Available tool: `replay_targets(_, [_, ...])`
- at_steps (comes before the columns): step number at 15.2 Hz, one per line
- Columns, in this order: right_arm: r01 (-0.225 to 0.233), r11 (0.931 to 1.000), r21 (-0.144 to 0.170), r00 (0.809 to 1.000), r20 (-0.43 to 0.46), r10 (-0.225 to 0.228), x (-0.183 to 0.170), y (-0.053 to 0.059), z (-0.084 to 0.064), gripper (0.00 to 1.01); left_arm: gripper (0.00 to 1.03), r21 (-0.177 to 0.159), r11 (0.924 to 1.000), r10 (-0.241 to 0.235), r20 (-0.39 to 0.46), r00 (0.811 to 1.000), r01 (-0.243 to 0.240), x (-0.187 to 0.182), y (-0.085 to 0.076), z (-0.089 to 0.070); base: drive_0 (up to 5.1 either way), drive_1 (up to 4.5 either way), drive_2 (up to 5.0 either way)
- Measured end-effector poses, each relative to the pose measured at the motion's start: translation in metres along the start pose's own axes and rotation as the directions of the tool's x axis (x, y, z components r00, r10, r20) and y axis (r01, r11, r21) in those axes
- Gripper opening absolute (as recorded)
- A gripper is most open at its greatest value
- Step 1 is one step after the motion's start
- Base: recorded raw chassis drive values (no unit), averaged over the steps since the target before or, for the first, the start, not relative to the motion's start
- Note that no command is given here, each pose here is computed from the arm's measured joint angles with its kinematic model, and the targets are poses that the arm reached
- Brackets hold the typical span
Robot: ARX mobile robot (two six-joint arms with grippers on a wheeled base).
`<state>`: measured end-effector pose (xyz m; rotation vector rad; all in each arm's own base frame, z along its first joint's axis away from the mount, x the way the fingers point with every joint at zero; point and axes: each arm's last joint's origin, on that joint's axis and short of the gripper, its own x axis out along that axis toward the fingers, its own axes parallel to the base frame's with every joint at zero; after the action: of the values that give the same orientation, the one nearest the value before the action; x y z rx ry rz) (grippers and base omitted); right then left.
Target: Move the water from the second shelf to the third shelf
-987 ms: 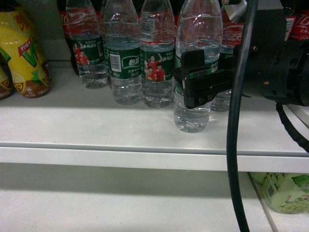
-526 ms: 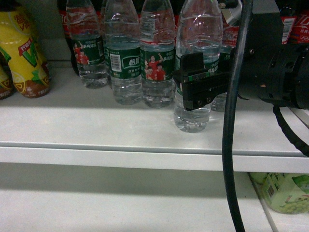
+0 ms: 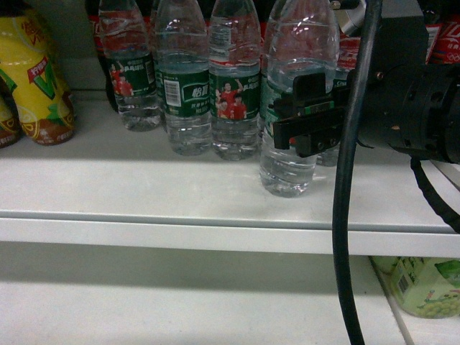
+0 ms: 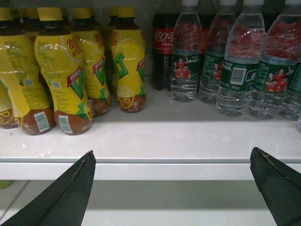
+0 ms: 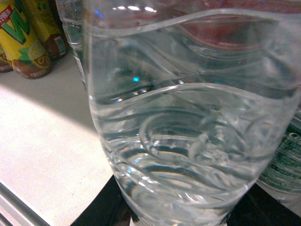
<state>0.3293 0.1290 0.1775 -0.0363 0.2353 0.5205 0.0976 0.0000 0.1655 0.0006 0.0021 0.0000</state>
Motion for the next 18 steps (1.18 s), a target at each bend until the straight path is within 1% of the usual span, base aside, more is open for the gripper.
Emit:
replay_targets(1, [0.048, 0.9988, 0.014, 0.999, 0.000, -0.048, -0.016, 0.001, -0.002, 0.39, 0.98, 0.000, 1.0000, 0.000, 0.000, 1.000, 0.000, 0.000, 0.000, 0.000, 0.0, 0.00, 0.0])
replay_targets(2, [0.171, 0.9842, 0.047, 0.985, -0.028, -0.170, -0.046, -0.007, -0.007, 0.37, 0.98, 0.000, 1.0000, 0.000, 0.000, 1.000, 0.000, 0.000, 0.000, 0.000, 0.0, 0.00, 0.0])
replay_targets(3, [0.312, 0.9484, 0.057, 0.950, -0.049, -0.309, -0.080, -0.013, -0.012, 0.36, 0.98, 0.000, 1.0000, 0.000, 0.000, 1.000, 0.000, 0.000, 0.000, 0.000, 0.0, 0.00, 0.0])
replay_targets(4, [0.377, 0.9248, 0.053, 0.925, -0.068, -0.373, -0.110, -0.009, -0.019, 0.36, 0.98, 0.000, 1.0000, 0.000, 0.000, 1.000, 0.000, 0.000, 0.000, 0.000, 0.0, 0.00, 0.0])
replay_targets(5, [0.397, 0.9166, 0.050, 0.917, -0.077, -0.392, -0.120, -0.007, -0.022, 0.36, 0.98, 0.000, 1.0000, 0.000, 0.000, 1.000, 0.000, 0.000, 0.000, 0.000, 0.0, 0.00, 0.0])
replay_targets(7, [0.457, 0.8882, 0.048, 0.889, -0.058, -0.454, -0.146, -0.001, -0.025, 0.36, 0.98, 0.000, 1.0000, 0.000, 0.000, 1.000, 0.000, 0.000, 0.000, 0.000, 0.0, 0.00, 0.0])
replay_targets(8, [0.472, 0.8803, 0.051, 0.882, -0.041, -0.470, -0.153, 0.001, -0.023, 0.36, 0.98, 0.000, 1.0000, 0.000, 0.000, 1.000, 0.000, 0.000, 0.000, 0.000, 0.0, 0.00, 0.0])
replay_targets(9, [0.491, 0.8695, 0.057, 0.871, -0.022, -0.490, -0.160, 0.003, -0.022, 0.36, 0.98, 0.000, 1.0000, 0.000, 0.000, 1.000, 0.000, 0.000, 0.000, 0.000, 0.0, 0.00, 0.0])
replay_targets(10, [0.502, 0.8628, 0.063, 0.865, -0.009, -0.502, -0.168, 0.006, -0.022, 0.36, 0.98, 0.000, 1.0000, 0.000, 0.000, 1.000, 0.000, 0.000, 0.000, 0.000, 0.0, 0.00, 0.0])
replay_targets(11, [0.507, 0.8593, 0.068, 0.861, -0.005, -0.508, -0.174, 0.010, -0.023, 0.36, 0.98, 0.000, 1.0000, 0.000, 0.000, 1.000, 0.000, 0.000, 0.000, 0.000, 0.0, 0.00, 0.0])
replay_targets(12, [0.516, 0.8533, 0.072, 0.856, -0.003, -0.518, -0.179, 0.012, -0.024, 0.36, 0.98, 0.000, 1.0000, 0.000, 0.000, 1.000, 0.000, 0.000, 0.000, 0.000, 0.0, 0.00, 0.0])
replay_targets(14, [0.554, 0.8269, 0.096, 0.827, 0.049, -0.560, -0.198, 0.021, -0.020, 0.36, 0.98, 0.000, 1.0000, 0.000, 0.000, 1.000, 0.000, 0.000, 0.000, 0.000, 0.0, 0.00, 0.0])
replay_targets(16, [0.566, 0.8153, 0.121, 0.812, 0.085, -0.577, -0.207, 0.026, -0.015, 0.36, 0.98, 0.000, 1.0000, 0.000, 0.000, 1.000, 0.000, 0.000, 0.000, 0.000, 0.0, 0.00, 0.0])
replay_targets(18, [0.576, 0.8059, 0.136, 0.801, 0.103, -0.590, -0.212, 0.026, -0.013, 0.36, 0.98, 0.000, 1.0000, 0.000, 0.000, 1.000, 0.000, 0.000, 0.000, 0.000, 0.0, 0.00, 0.0])
